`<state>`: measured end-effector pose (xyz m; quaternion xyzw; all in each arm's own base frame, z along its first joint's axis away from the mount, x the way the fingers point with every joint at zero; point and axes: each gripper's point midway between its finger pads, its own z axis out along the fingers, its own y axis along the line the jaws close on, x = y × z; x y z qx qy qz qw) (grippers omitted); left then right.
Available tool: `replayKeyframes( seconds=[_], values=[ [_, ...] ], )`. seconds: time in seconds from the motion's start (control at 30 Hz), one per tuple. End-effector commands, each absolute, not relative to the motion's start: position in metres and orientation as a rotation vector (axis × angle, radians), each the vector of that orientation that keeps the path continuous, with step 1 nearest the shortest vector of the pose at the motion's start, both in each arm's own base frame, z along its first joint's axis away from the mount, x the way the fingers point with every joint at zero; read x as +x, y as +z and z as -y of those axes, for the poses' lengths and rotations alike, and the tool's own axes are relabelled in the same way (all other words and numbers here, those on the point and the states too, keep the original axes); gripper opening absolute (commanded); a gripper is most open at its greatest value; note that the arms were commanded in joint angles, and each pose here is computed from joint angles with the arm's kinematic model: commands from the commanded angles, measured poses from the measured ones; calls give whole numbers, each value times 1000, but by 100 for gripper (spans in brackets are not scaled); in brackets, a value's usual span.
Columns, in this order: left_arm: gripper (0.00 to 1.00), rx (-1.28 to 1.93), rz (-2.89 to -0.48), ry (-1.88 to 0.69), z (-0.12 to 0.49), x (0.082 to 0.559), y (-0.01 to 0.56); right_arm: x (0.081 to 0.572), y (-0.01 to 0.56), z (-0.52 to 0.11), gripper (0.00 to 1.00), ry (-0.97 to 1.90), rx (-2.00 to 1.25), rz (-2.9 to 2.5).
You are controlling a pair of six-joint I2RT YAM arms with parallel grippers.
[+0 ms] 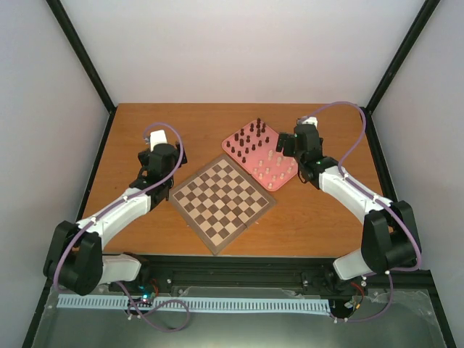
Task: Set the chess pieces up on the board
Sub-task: Pick up the chess piece from the storage box.
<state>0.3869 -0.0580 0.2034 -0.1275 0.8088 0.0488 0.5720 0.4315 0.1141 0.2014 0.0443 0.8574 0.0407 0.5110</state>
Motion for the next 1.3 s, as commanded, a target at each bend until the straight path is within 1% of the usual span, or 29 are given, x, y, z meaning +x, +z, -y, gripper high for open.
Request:
replayKeyframes(
  seconds=[0.0,0.37,0.47,0.5,0.57,0.6,0.67,0.7,0.73,0.83,0.87,1.13,1.2,1.27],
  values=[
    [100,-316,-1864,105,61,393,219,431,212,-109,100,85,134,-2032],
    [100,-333,-1864,133,57,393,219,443,224,-102,100,16,165,-2007],
    [100,-330,-1870,135,58,395,218,458,222,-109,97,-4,135,-2044],
    [100,-331,-1872,138,58,395,217,462,217,-114,95,-3,115,-2071],
    [100,-338,-1870,145,56,394,217,470,205,-121,89,12,97,-2105],
    [100,-339,-1870,154,55,394,217,473,198,-125,80,20,86,-2119],
    [100,-345,-1869,168,53,393,217,481,184,-130,58,22,74,-2150],
    [100,-346,-1870,173,53,394,217,484,179,-131,50,14,72,-2168],
    [100,-349,-1869,175,52,394,217,487,171,-131,48,-6,71,-2187],
    [100,-346,-1875,175,53,395,215,495,148,-130,40,-73,63,-2253],
    [100,-346,-1878,179,53,395,214,497,142,-130,40,-84,58,-2272],
    [100,-358,-1882,204,50,396,212,496,110,-133,39,-101,34,-2354],
    [100,-362,-1882,211,50,397,211,493,106,-134,37,-88,23,-2369],
    [100,-363,-1883,219,49,398,211,487,103,-135,37,-71,14,-2379]
  ],
)
